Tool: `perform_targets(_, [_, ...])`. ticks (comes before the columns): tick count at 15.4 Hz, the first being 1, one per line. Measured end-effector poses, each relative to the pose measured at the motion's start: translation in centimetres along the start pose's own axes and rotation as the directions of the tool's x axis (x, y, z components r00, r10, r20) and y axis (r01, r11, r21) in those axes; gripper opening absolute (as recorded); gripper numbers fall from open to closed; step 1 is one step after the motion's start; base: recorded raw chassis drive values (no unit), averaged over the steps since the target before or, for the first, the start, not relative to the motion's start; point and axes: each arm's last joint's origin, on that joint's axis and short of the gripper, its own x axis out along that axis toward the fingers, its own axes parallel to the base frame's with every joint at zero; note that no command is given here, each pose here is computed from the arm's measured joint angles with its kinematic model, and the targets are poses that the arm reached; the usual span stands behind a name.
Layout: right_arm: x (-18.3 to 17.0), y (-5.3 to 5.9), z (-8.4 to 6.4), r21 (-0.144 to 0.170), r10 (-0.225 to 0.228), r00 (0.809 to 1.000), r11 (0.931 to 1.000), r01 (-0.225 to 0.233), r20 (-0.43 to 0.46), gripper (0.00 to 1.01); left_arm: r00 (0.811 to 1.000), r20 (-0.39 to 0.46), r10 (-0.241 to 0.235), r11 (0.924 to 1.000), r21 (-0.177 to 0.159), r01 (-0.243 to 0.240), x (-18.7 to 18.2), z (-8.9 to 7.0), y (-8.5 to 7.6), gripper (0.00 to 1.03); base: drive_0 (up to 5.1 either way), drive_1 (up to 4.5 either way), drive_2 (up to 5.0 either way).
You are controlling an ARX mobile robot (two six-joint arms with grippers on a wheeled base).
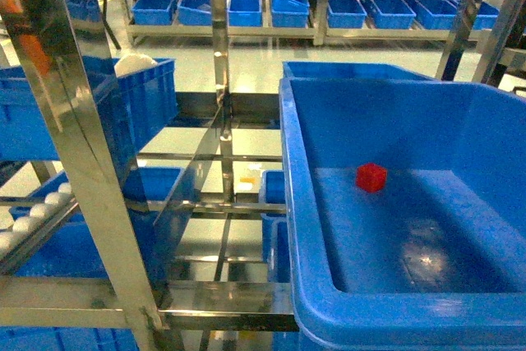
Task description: Place magnetic block on left shelf second layer
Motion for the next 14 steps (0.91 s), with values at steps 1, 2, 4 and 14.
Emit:
perform_targets(1, [0.00, 0.00, 0.00, 0.000, 0.000, 1.000, 1.0000, 0.000, 0.000, 0.44, 1.000, 0.000, 0.000, 1.0000, 0.000, 0.000, 0.00, 0.00, 0.00, 0.98, 0.0, 0.00, 0.0])
perform_targets(2, [0.00, 0.00, 0.00, 0.000, 0.000, 1.000, 1.0000, 0.000, 0.000, 0.57, 1.000, 0.000, 0.000, 1.0000, 0.000, 0.000, 0.00, 0.00, 0.00, 0.98, 0.0, 0.00, 0.0])
perform_targets(4, [0.00, 0.00, 0.00, 0.000, 0.000, 1.000, 1.0000, 0.000, 0.000, 0.82, 1.000, 0.000, 0.000, 1.0000, 0.000, 0.000, 0.00, 0.00, 0.00, 0.98, 0.0, 0.00, 0.0])
perform_targets(14, [0.00, 0.00, 0.00, 0.001, 0.000, 1.000, 1.0000, 0.000, 0.000, 0.98, 1.000, 0.000, 0.000, 1.0000, 0.000, 0.000, 0.00, 0.00, 0.00, 0.98, 0.0, 0.00, 0.0])
